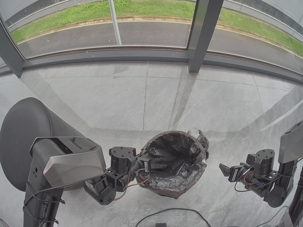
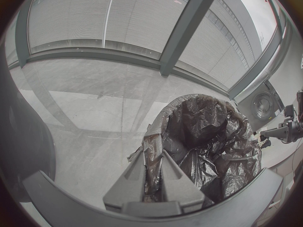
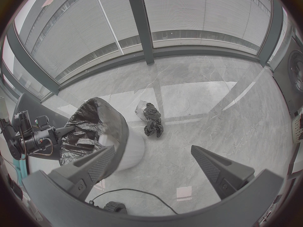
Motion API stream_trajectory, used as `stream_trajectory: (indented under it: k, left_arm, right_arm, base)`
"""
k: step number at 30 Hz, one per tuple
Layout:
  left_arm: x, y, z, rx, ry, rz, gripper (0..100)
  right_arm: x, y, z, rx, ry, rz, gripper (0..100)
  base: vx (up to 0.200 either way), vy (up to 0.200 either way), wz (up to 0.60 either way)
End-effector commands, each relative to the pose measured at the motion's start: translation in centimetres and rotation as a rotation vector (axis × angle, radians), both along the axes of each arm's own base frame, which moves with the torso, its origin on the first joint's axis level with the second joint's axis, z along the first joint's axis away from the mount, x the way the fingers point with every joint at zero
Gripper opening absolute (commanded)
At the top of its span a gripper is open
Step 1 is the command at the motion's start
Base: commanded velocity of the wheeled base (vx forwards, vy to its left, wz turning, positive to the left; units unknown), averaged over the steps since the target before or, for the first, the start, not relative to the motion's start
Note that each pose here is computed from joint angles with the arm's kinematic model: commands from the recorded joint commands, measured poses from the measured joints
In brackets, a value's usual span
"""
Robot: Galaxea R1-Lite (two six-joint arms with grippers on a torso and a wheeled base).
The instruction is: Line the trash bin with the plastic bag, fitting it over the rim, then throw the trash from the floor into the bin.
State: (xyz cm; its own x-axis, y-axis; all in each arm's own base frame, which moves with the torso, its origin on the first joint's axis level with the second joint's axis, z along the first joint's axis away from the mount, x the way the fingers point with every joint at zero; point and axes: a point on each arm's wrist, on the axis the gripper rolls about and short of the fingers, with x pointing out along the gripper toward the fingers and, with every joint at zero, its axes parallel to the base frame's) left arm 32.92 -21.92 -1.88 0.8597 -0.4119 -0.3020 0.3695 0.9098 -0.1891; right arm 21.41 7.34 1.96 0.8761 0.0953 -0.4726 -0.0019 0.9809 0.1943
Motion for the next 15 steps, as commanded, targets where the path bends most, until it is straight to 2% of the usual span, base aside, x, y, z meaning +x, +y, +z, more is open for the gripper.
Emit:
stream_trajectory:
  k: [1, 7, 15]
  left_arm:
    - [-0.1, 0.6, 0.2, 0.002, 0.004, 0.011, 0]
    - [-0.3, 0.4, 1.4, -0.008, -0.017, 0.004, 0]
    - [-0.8, 1.6, 2.7, 0.013, -0.033, 0.016, 0]
  right_arm:
    - [0.1, 0.0, 0.0, 0.007, -0.011, -0.001, 100]
    - [0.1, 0.0, 0.1, 0.013, -0.012, -0.004, 100]
    - [0.1, 0.0, 0.0, 0.013, -0.011, -0.004, 100]
  base:
    - [0.000, 0.000, 0.00]
    - [0.000, 0.000, 0.00]
    - [0.000, 0.000, 0.00]
